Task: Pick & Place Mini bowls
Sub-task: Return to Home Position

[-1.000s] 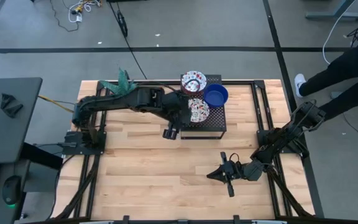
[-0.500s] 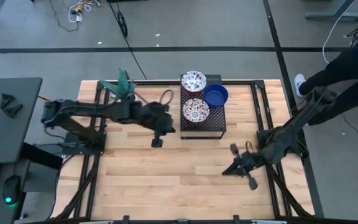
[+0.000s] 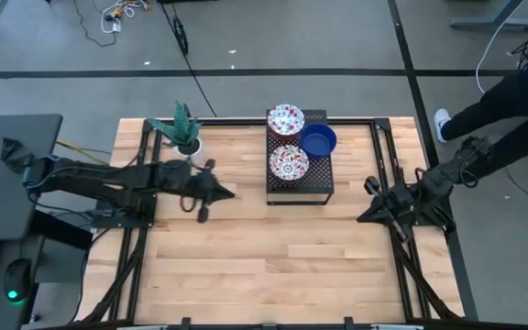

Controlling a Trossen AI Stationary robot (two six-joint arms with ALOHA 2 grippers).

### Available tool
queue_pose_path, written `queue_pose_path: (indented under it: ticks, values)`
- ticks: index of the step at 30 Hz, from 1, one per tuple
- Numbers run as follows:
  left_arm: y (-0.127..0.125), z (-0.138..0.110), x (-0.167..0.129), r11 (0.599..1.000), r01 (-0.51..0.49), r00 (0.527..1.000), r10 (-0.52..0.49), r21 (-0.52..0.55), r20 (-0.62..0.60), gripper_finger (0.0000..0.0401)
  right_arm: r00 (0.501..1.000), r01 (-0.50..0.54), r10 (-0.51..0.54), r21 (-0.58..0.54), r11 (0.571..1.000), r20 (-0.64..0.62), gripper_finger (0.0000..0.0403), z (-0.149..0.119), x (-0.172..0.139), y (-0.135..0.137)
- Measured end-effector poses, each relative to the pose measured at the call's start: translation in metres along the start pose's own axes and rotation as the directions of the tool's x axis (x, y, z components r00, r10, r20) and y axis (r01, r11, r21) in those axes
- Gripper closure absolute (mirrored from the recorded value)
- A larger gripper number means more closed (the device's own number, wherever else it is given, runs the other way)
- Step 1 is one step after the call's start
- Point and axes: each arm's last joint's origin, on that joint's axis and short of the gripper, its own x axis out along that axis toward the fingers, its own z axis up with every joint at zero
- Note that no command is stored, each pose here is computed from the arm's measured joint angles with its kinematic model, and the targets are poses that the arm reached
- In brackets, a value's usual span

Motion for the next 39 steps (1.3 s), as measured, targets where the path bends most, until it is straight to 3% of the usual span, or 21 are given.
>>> queue_pose_path:
  ticks: [4, 10, 18, 29, 39]
  values:
    - [-0.001, -0.011, -0.015, 1.0, -0.01, 0.999, 0.01, 0.002, 0.04, 0.0392, 0.995, -0.07, 0.071, -0.023, 0.997, 0.077, 0.0399, -0.009, -0.01, -0.003]
    - [0.0, -0.022, -0.029, 1.0, -0.027, 0.995, 0.028, -0.014, 0.091, 0.0393, 0.987, -0.099, 0.099, -0.002, 0.995, 0.128, 0.0399, -0.026, -0.016, -0.006]
    - [0.004, -0.021, -0.043, 0.996, -0.066, 0.984, 0.074, -0.054, 0.163, 0.0388, 0.957, -0.183, 0.169, 0.035, 0.983, 0.236, 0.0399, -0.021, -0.038, -0.008]
    - [0.003, -0.019, -0.044, 0.997, -0.052, 0.982, 0.062, -0.058, 0.177, 0.039, 0.979, -0.144, 0.138, 0.032, 0.989, 0.152, 0.0399, -0.028, -0.037, -0.01]
    - [-0.004, -0.019, -0.043, 0.993, 0.001, 0.984, 0.021, -0.12, 0.179, 0.0389, 0.988, -0.095, 0.102, -0.066, 0.993, 0.114, 0.0399, -0.047, -0.028, -0.012]
